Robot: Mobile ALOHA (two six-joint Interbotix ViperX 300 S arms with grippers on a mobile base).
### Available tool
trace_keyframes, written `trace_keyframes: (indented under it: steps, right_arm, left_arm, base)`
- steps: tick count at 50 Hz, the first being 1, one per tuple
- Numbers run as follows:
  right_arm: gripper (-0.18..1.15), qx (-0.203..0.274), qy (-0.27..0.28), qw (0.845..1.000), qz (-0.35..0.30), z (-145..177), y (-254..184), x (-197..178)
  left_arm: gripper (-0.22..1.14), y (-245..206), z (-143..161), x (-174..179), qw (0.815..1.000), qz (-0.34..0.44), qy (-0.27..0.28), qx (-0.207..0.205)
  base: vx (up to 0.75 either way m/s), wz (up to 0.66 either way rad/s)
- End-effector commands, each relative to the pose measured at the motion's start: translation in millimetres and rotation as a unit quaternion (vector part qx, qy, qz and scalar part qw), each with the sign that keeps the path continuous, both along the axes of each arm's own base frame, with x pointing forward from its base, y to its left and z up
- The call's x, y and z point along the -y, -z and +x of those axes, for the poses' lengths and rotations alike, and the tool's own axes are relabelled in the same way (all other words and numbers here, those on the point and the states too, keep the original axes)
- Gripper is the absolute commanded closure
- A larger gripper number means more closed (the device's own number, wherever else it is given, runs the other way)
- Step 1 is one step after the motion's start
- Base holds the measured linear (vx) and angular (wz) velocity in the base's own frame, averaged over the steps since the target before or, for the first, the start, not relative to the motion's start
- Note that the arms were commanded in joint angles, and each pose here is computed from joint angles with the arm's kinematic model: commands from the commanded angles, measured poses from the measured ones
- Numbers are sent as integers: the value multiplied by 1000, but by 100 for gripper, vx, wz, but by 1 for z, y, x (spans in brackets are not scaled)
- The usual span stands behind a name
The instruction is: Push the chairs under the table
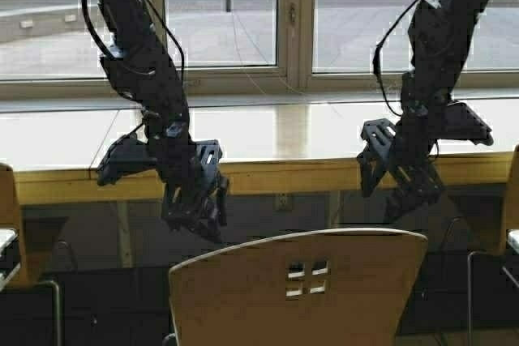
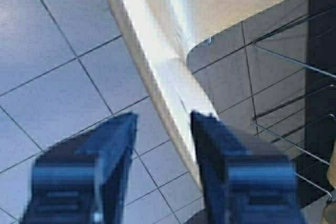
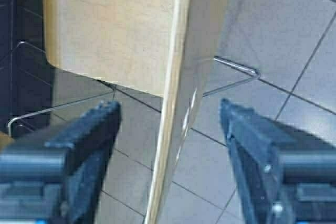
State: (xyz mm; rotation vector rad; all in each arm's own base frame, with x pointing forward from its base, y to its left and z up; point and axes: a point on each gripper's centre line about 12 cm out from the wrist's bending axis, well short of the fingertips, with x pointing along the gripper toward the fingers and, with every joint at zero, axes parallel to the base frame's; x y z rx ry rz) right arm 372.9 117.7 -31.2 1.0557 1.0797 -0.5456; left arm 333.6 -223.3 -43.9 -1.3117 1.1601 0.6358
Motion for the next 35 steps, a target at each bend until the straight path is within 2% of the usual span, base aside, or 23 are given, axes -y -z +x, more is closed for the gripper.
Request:
trace_keyframes:
  steps: [1,25,35]
  right_arm:
    - [5,11,-3,1000,4,8,-4,-3]
    - [5,-10,-17,1000,-5,2,14,-2]
    - [5,-9,-25,1000,-4,3,13,-3]
  left_arm:
    - [17,-8,2,9,1000,-10,3,9]
    - [17,9,-19,21,1000,-13,8,-21]
    - [17,-8,-20,18,998,23,54,18]
  base:
    - [6,0]
    - [4,0]
    - [1,0]
